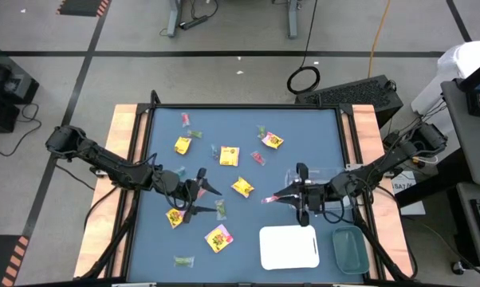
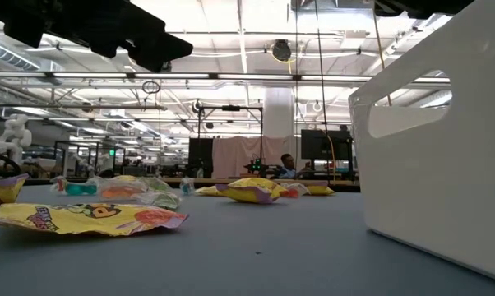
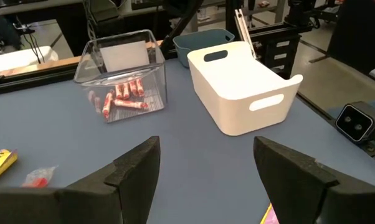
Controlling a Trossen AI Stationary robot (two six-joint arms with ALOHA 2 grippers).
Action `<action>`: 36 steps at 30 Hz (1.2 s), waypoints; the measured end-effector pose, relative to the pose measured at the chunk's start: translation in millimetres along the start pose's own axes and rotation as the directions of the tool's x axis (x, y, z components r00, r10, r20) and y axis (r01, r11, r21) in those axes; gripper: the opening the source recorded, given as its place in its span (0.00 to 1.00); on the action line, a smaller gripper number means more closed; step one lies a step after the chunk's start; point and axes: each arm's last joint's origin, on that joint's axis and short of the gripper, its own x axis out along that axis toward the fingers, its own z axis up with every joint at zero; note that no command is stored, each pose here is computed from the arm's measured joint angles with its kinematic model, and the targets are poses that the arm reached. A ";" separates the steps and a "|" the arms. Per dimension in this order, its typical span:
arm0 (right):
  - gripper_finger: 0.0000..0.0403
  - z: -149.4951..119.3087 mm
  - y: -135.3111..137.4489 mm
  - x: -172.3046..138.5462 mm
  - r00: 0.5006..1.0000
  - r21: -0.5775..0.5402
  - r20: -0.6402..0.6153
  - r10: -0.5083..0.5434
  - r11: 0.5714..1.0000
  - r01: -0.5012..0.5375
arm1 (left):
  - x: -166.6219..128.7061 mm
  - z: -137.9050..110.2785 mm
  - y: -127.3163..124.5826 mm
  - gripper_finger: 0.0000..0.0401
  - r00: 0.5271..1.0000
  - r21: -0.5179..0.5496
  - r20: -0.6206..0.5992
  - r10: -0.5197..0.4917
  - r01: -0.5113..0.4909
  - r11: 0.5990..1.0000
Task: Sort candy
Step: Put the transparent candy roll into the transparent bin
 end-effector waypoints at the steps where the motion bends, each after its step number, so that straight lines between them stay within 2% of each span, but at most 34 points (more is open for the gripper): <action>1: 0.10 0.0 0.0 0.0 1.000 0.003 0.000 0.000 1.000 0.000 | 0.0 0.0 0.0 0.65 1.000 0.000 0.000 0.000 0.000 1.000; 9: 0.10 0.0 -0.1 0.0 1.000 0.150 0.000 -0.001 0.989 0.001 | 0.0 -0.1 0.0 0.65 1.000 0.000 -0.001 0.000 0.000 1.000; 14: 0.10 0.4 -1.2 0.0 1.000 0.292 -0.003 -0.023 0.956 0.023 | 0.0 -0.1 0.0 0.65 1.000 0.000 -0.001 0.000 0.000 1.000; 20: 0.10 -1.0 -4.0 -0.1 0.991 0.489 -0.059 -0.117 0.862 0.131 | 0.0 0.0 0.1 0.65 1.000 0.000 0.000 0.000 0.000 1.000; 22: 0.10 -1.8 -5.1 -0.4 0.984 0.553 -0.086 -0.157 0.814 0.178 | 0.0 0.1 0.0 0.65 1.000 0.000 0.000 0.000 0.000 1.000; 26: 0.10 -4.3 -7.2 -1.1 0.959 0.669 -0.150 -0.242 0.689 0.279 | 0.0 0.1 0.0 0.65 1.000 0.000 0.000 0.000 0.000 1.000; 28: 0.10 -5.9 -7.5 -1.4 0.946 0.689 -0.180 -0.270 0.652 0.317 | 0.0 0.1 0.0 0.65 1.000 0.000 0.000 0.000 0.000 1.000; 33: 0.10 -10.4 -7.4 -1.2 0.936 0.718 -0.221 -0.273 0.605 0.345 | 0.0 0.1 0.0 0.65 1.000 -0.001 0.000 0.000 0.000 1.000; 36: 0.10 -12.0 -6.3 -1.3 0.936 0.709 -0.233 -0.262 0.614 0.348 | 0.0 0.1 0.0 0.65 1.000 -0.001 0.000 0.000 0.000 1.000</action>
